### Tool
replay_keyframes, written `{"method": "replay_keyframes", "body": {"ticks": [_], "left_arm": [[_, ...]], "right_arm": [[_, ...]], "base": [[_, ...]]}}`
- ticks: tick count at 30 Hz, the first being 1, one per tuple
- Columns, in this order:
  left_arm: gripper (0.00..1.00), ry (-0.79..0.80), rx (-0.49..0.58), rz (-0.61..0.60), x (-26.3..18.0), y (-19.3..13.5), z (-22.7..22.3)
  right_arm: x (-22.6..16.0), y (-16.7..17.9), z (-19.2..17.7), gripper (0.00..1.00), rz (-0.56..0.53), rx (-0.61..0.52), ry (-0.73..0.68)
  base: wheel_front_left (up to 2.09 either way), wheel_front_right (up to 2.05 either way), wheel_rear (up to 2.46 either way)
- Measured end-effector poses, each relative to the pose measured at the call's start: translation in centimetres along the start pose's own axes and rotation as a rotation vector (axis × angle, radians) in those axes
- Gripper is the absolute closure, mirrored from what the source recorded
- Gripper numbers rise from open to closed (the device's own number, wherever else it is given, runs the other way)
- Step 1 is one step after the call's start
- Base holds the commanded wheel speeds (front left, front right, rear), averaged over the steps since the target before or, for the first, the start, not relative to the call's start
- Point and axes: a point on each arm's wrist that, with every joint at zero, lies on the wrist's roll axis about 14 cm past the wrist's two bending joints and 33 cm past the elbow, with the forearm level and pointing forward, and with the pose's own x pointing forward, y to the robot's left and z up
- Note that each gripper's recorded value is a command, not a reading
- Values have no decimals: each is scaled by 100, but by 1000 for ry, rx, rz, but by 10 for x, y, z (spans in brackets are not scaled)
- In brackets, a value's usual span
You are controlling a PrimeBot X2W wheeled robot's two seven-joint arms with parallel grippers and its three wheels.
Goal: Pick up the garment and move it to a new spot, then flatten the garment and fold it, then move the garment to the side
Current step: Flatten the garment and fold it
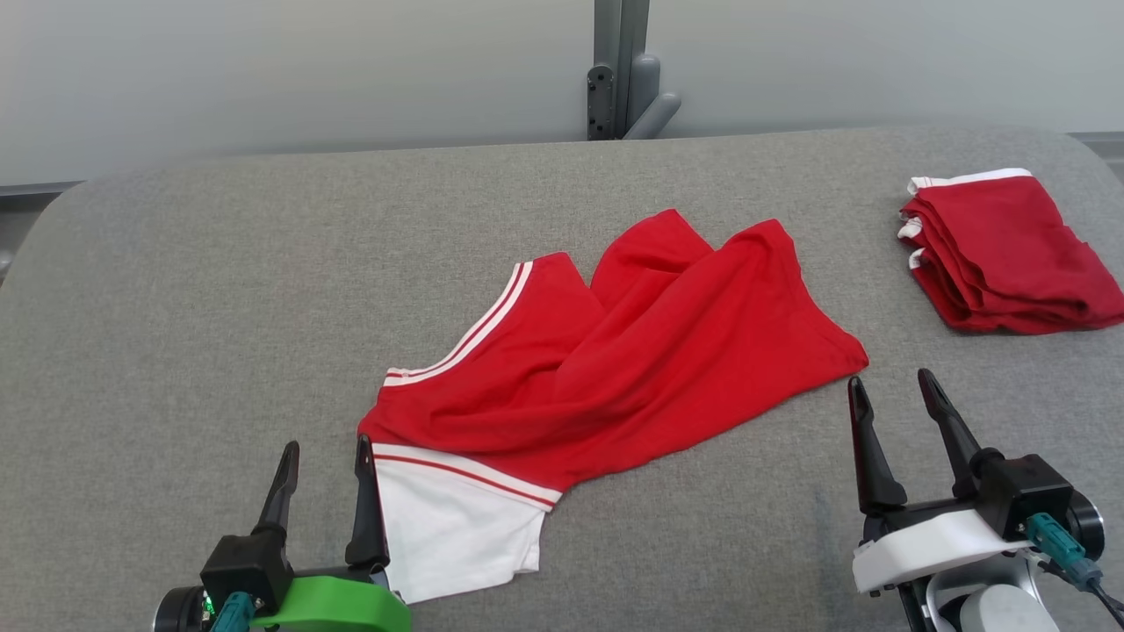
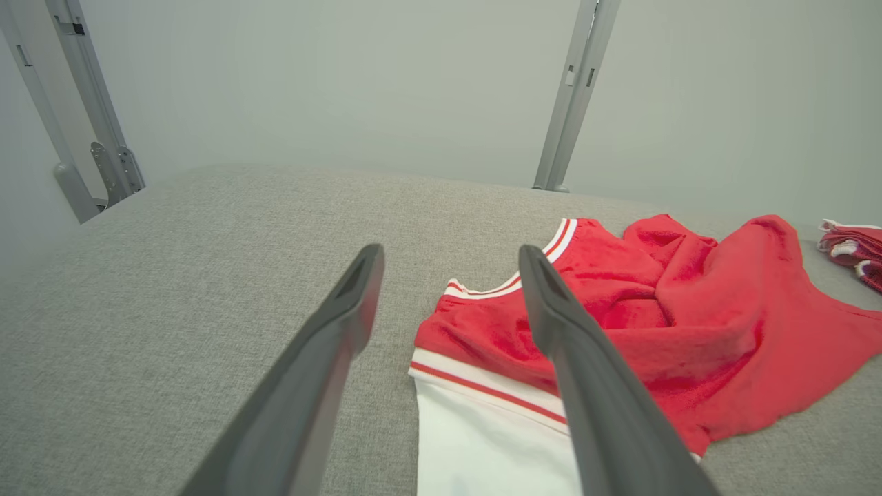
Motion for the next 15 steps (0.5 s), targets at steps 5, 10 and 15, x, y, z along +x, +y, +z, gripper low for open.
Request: {"method": "replay_keyframes", "body": {"ticks": [5, 10, 15], "left_arm": [[0, -6, 2, -10, -3, -2, 2], [0, 3, 8, -9, -8, -2, -1], [0, 22, 12, -7, -11, -1, -7]], "right_arm": [[-3, 7, -2, 0, 18, 13, 9], [-4, 10, -4, 0, 26, 19, 13], [-4, 12, -5, 0, 31, 20, 17]], "base": [[0, 0, 0], [0, 0, 0], [0, 0, 0]]}}
